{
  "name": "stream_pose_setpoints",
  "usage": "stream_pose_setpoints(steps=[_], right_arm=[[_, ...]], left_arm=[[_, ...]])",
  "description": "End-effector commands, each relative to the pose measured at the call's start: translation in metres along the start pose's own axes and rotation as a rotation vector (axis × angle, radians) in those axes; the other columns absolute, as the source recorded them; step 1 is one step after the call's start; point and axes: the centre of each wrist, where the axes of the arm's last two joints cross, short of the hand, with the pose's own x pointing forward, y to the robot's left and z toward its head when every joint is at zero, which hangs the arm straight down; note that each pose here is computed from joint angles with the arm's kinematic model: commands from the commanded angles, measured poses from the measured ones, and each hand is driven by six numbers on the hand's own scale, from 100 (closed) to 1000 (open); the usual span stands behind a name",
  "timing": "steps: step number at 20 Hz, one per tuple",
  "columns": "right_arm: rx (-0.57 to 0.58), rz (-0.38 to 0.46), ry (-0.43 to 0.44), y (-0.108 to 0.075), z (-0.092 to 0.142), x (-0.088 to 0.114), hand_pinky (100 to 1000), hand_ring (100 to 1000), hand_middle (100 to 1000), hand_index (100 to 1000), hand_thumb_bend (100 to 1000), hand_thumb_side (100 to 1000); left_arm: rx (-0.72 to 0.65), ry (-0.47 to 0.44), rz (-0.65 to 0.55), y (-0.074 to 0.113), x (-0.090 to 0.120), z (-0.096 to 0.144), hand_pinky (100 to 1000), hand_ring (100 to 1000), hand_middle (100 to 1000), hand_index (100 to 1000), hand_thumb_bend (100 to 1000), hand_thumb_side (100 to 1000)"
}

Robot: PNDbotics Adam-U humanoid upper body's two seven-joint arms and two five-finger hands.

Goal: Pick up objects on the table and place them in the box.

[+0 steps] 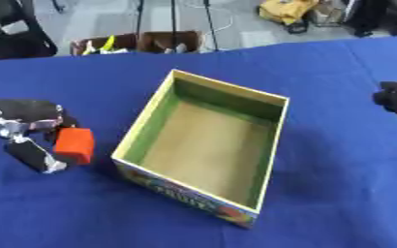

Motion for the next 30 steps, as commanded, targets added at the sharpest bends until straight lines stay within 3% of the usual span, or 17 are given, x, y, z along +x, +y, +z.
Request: stream_pose_setpoints(steps=[1,8,17,22,25,30], right_arm=[[-0.012,0.026,-0.013,-0.006,-0.003,0.002,839,773,695,850,465,1000],[-0.016,0.028,-0.012,-0.007,-0.002,0.003,838,773,694,849,470,1000],[-0.009,0.024,-0.019,-0.006,-0.003,0.004,839,773,693,849,472,1000],[-0.009,0.016,-0.03,-0.005,-0.005,0.007,838,772,693,848,474,1000],[-0.015,0.004,-0.037,-0.004,-0.006,0.008,836,770,689,845,477,1000],[-0.033,-0.008,-0.043,-0.003,-0.007,0.01,837,771,688,840,481,1000]], left_arm=[[0.09,0.034,-0.039,0.029,-0.007,0.025,225,496,387,591,100,460],[0.296,-0.041,-0.058,0.081,0.017,0.047,197,480,372,567,100,437],[0.446,-0.219,-0.041,0.131,0.063,0.043,165,459,356,522,100,441],[0.429,-0.325,-0.04,0.142,0.095,0.021,161,456,353,518,100,447],[0.396,-0.368,-0.01,0.139,0.113,-0.001,148,443,348,508,100,460],[0.306,-0.338,-0.022,0.126,0.131,-0.037,164,454,356,513,100,455]])
